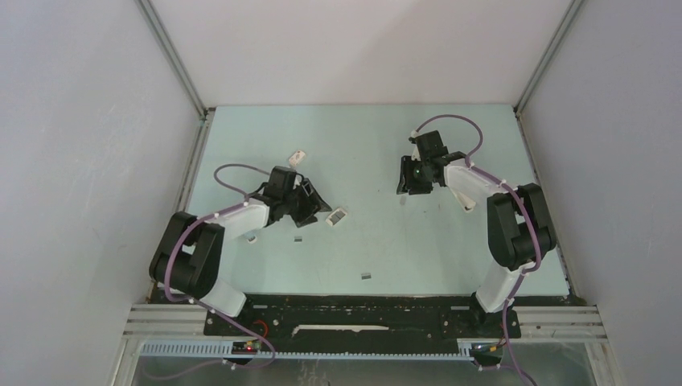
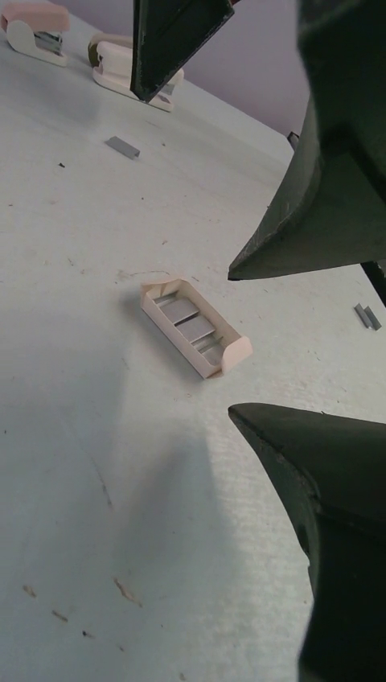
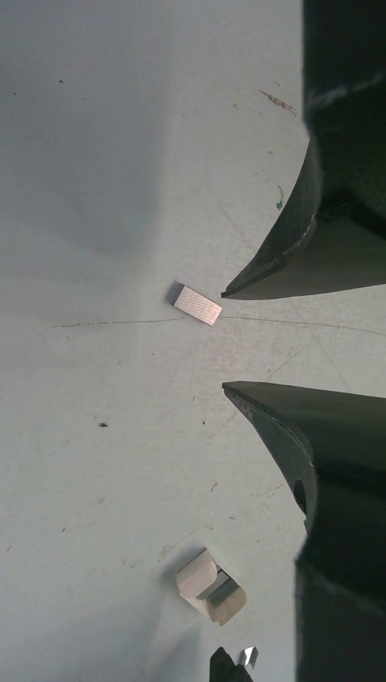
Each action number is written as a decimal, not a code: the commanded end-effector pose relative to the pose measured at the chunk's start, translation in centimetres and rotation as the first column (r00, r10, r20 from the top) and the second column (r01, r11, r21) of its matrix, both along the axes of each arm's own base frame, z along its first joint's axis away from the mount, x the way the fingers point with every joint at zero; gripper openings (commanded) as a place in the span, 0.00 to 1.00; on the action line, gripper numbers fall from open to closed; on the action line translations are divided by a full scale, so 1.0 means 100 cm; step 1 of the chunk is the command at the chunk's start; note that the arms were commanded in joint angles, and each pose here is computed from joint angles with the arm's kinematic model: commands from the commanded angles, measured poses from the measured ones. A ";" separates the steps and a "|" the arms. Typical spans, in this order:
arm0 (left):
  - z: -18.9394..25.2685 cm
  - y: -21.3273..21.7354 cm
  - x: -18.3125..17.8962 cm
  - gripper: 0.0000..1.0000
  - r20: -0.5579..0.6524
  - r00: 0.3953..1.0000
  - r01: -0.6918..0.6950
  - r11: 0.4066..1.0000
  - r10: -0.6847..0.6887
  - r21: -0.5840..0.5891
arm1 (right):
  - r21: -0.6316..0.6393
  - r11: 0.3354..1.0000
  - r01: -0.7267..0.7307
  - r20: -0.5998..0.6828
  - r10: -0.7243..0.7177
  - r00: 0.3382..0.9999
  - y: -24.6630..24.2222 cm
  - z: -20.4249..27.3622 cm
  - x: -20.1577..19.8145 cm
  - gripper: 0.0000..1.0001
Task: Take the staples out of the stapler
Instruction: Adjust the staple box at the center of the board.
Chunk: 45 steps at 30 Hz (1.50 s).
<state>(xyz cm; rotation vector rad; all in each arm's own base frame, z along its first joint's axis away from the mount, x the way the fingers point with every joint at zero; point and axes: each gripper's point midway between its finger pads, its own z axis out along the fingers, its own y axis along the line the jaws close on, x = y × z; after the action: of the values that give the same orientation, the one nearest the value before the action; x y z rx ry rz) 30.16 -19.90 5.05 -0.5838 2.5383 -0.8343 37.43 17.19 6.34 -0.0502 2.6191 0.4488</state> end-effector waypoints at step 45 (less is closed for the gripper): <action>0.005 -0.016 0.000 0.34 -0.104 0.992 0.077 0.993 -0.067 0.092 | 0.028 1.000 -0.008 0.017 0.007 1.000 0.007 0.005 0.005 0.50</action>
<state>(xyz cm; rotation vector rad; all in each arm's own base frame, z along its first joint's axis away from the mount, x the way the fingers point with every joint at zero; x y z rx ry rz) 28.40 -20.57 2.40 -0.5985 2.7859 -0.6495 37.37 17.47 6.40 -0.0575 2.6188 0.4721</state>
